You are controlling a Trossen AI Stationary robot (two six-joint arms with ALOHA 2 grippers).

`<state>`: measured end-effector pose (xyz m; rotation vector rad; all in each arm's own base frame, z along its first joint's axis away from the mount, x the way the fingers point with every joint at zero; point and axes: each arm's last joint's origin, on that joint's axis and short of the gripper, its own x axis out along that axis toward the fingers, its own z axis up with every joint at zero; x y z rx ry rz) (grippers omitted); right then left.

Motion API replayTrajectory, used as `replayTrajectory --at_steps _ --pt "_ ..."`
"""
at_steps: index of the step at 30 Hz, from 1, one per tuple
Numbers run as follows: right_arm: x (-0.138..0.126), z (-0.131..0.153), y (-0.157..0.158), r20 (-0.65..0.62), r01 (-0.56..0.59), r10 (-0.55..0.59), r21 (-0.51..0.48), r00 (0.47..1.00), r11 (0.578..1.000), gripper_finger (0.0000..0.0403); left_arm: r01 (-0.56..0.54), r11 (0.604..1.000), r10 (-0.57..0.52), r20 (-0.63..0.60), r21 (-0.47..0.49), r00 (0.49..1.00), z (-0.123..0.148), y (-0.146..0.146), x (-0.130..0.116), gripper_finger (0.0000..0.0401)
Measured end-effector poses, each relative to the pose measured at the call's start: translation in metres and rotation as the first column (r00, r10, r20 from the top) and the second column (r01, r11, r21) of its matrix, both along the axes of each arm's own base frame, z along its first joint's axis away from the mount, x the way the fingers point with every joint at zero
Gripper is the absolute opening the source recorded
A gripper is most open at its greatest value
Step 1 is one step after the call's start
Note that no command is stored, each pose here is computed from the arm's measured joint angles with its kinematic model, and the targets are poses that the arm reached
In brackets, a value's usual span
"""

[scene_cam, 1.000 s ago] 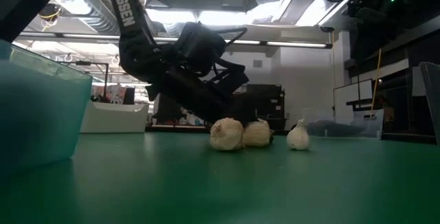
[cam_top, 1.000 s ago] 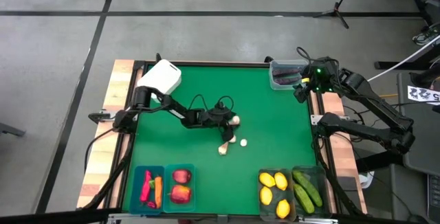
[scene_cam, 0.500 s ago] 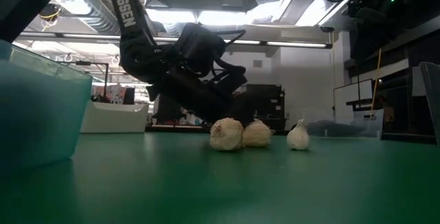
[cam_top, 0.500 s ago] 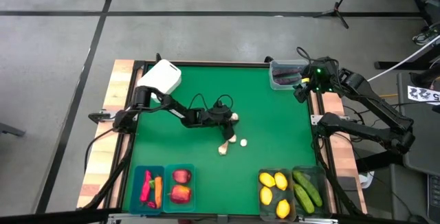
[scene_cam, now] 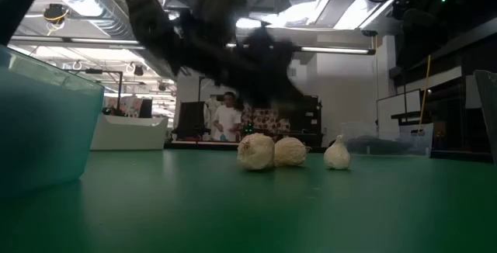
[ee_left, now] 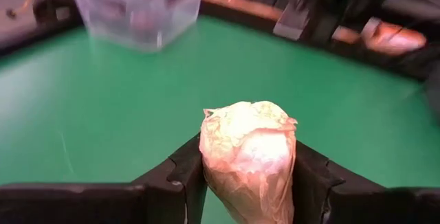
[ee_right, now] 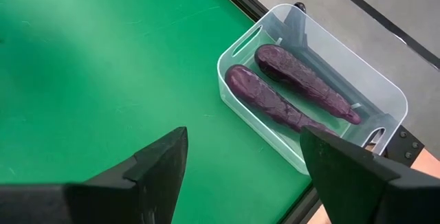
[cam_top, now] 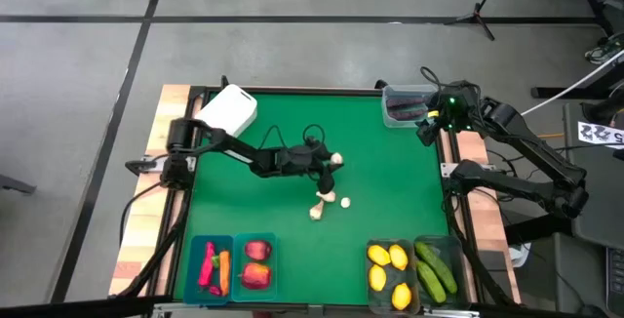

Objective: Sort produce into baskets
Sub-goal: Put the garlic into the white bin

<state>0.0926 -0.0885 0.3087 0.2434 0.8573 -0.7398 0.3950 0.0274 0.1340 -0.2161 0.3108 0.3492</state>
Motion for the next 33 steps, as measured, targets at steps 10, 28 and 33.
replayTrajectory --at_steps 10,28,33 --pt "0.0 0.0 0.0 -0.003 0.0 0.0 0.003 1.0 1.0 0.0282 -0.063 0.985 0.057 0.042 0.159 0.997 0.095 0.001 -0.033 0.0142" --pt "-0.001 -0.001 0.001 -0.016 -0.001 0.001 0.015 1.0 1.0 0.0282 -0.615 0.747 0.649 -0.077 0.252 0.757 0.16 0.011 -0.136 0.0141" --pt "-0.001 -0.001 0.001 -0.015 -0.001 0.002 0.016 1.0 1.0 0.0282 -0.67 0.69 0.719 -0.15 0.275 0.679 0.148 0.012 -0.149 0.0141"
